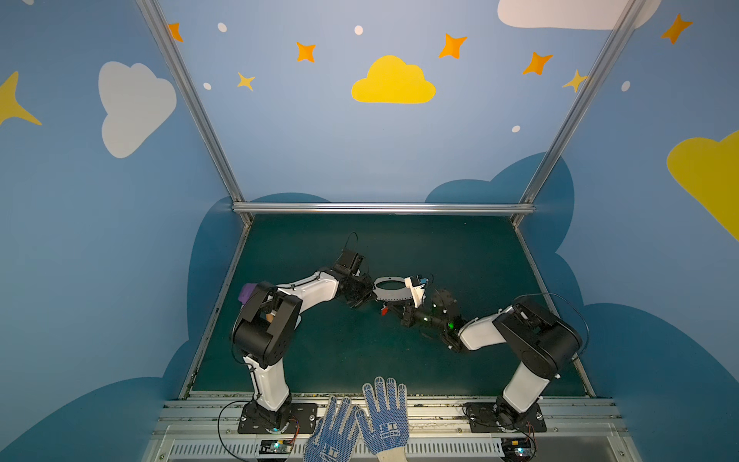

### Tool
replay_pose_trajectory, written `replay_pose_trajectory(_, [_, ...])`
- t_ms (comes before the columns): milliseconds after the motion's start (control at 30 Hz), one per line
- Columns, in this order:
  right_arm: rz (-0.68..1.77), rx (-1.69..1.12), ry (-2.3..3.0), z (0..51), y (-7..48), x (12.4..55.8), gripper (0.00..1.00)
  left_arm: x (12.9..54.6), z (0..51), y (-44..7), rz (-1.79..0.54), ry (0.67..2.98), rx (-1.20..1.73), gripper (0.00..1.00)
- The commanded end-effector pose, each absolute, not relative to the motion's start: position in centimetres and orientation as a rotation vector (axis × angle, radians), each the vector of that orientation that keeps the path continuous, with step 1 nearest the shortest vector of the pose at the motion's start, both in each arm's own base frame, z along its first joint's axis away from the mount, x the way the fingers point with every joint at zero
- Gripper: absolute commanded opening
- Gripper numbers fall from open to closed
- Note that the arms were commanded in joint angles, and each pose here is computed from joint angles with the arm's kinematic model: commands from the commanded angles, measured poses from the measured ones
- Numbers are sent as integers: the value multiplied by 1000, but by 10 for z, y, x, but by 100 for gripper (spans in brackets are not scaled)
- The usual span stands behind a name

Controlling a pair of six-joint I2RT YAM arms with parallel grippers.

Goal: Put the keys on the keyring

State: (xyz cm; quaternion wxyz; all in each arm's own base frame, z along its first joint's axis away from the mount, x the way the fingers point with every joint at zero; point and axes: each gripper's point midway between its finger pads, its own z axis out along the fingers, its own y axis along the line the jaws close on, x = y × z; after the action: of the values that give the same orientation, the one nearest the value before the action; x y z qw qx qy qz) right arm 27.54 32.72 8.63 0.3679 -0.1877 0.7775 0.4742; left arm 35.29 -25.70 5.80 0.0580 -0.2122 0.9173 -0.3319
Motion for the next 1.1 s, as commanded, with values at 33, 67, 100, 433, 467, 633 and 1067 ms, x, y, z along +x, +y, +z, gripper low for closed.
replay_pose_trajectory(33, [1277, -497, 1913, 100, 340, 279, 0, 353, 70, -261, -1064, 2752, -631, 4])
replay_pose_trajectory(67, [1280, -501, 1912, 100, 341, 279, 0, 353, 70, -261, -1068, 2749, -634, 4])
replay_pose_trajectory(100, [1278, -502, 1916, 98, 342, 279, 0, 353, 71, -261, -1072, 2747, -636, 4])
replay_pose_trajectory(433, [1285, -493, 1943, 83, 347, 283, 0, 354, 73, -262, -1099, 2739, -646, 4])
replay_pose_trajectory(467, [1287, -494, 1945, 82, 348, 283, 0, 355, 73, -262, -1100, 2737, -648, 4])
replay_pose_trajectory(633, [1282, -488, 1943, 79, 348, 285, 0, 355, 74, -263, -1108, 2735, -643, 4])
replay_pose_trajectory(1067, [1271, -479, 1921, 82, 350, 291, 0, 352, 76, -264, -1131, 2736, -639, 4])
